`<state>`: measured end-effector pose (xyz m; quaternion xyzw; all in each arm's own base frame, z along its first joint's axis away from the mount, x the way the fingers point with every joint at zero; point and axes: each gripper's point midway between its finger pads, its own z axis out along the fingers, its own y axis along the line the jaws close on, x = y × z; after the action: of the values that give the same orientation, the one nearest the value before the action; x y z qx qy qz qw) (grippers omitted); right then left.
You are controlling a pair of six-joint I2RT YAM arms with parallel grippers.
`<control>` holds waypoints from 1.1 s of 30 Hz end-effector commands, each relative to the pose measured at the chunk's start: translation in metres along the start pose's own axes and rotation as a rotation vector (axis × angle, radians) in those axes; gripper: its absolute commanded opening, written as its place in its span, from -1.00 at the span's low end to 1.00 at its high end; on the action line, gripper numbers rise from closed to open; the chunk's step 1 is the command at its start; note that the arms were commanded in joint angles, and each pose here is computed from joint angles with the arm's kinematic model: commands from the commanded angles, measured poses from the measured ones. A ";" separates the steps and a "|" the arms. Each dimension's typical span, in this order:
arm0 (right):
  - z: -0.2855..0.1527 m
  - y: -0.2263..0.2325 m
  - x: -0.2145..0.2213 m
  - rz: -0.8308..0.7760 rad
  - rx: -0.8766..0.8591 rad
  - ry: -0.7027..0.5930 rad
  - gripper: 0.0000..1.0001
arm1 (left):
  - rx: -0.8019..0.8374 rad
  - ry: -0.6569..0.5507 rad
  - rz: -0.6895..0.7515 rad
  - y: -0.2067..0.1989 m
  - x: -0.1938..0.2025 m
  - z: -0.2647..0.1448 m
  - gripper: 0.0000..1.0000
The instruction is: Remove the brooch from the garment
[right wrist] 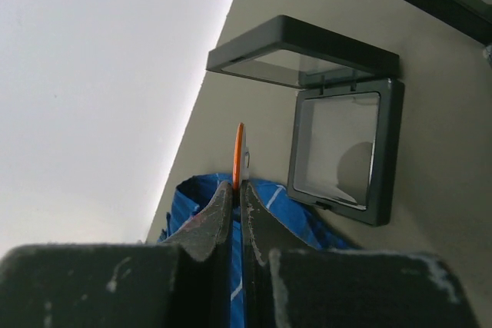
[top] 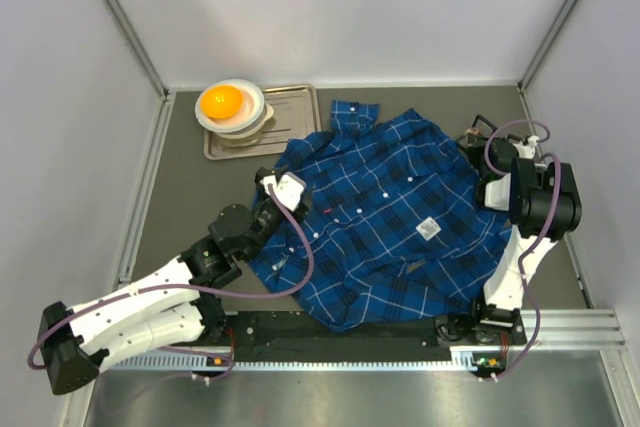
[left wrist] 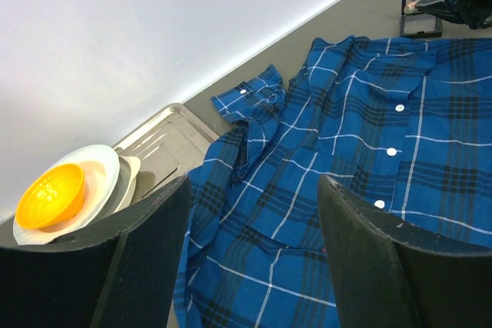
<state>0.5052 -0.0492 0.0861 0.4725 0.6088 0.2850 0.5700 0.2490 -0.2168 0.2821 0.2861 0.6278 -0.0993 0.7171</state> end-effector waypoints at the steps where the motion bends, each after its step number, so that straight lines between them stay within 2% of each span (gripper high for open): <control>1: 0.010 0.004 -0.012 -0.019 -0.011 -0.035 -1.00 | -0.030 -0.057 -0.020 0.007 -0.014 0.001 0.43; 33: 0.023 -0.013 -0.009 -0.008 0.081 -0.025 -0.89 | -0.029 -0.052 -0.018 0.006 -0.012 0.002 0.44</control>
<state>0.5139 -0.0555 0.0651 0.4948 0.6286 0.2581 0.5416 0.2491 -0.2168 0.2807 0.2869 0.6271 -0.0983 0.7175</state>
